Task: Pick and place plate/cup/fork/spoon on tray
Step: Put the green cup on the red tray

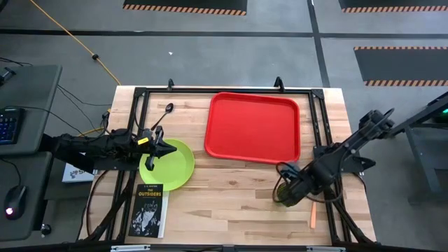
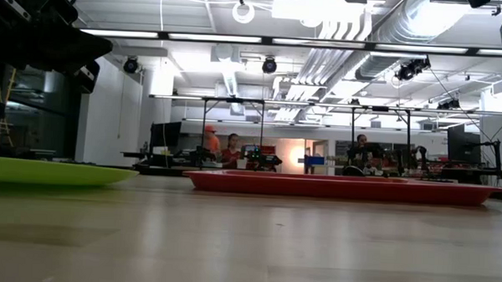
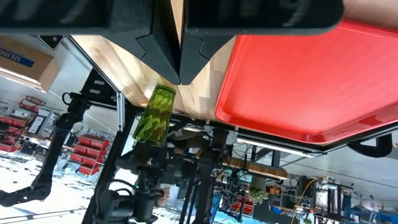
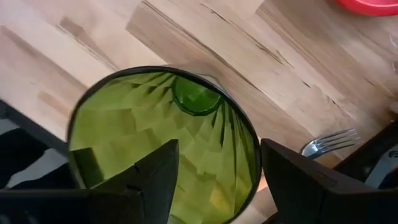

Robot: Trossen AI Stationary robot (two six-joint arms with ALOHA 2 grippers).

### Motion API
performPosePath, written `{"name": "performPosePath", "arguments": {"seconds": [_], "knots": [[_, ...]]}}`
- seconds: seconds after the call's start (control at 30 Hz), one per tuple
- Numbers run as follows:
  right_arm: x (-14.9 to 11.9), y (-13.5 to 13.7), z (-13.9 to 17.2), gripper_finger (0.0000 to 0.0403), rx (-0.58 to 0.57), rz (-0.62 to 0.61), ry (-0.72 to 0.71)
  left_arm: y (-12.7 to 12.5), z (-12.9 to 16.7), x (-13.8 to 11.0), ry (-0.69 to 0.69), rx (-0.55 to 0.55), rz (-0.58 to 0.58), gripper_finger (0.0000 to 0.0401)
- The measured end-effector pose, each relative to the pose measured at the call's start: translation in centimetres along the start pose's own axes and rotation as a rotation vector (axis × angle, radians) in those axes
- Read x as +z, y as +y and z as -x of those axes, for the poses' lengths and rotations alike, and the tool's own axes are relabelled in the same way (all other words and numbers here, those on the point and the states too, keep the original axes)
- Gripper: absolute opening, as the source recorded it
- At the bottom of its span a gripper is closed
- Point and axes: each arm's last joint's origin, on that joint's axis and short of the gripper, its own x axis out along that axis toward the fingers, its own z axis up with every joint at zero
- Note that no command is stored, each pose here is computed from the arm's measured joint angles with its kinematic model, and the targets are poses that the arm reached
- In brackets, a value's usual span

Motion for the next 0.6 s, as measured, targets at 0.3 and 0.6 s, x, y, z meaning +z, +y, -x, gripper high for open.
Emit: {"name": "performPosePath", "arguments": {"seconds": [0.3, 0.6], "knots": [[0.0, 0.6, -1.6, 0.0218, -0.083, -0.007, 0.019, 0.0, 0.0, 0.0, 0.000, 0.000, 0.000, 0.0001], [0.9, 1.2, -3.0, 0.0218, -0.142, -0.042, 0.039, 0.0, 0.0, 0.0, 0.000, 0.000, 0.000, 0.0001]]}}
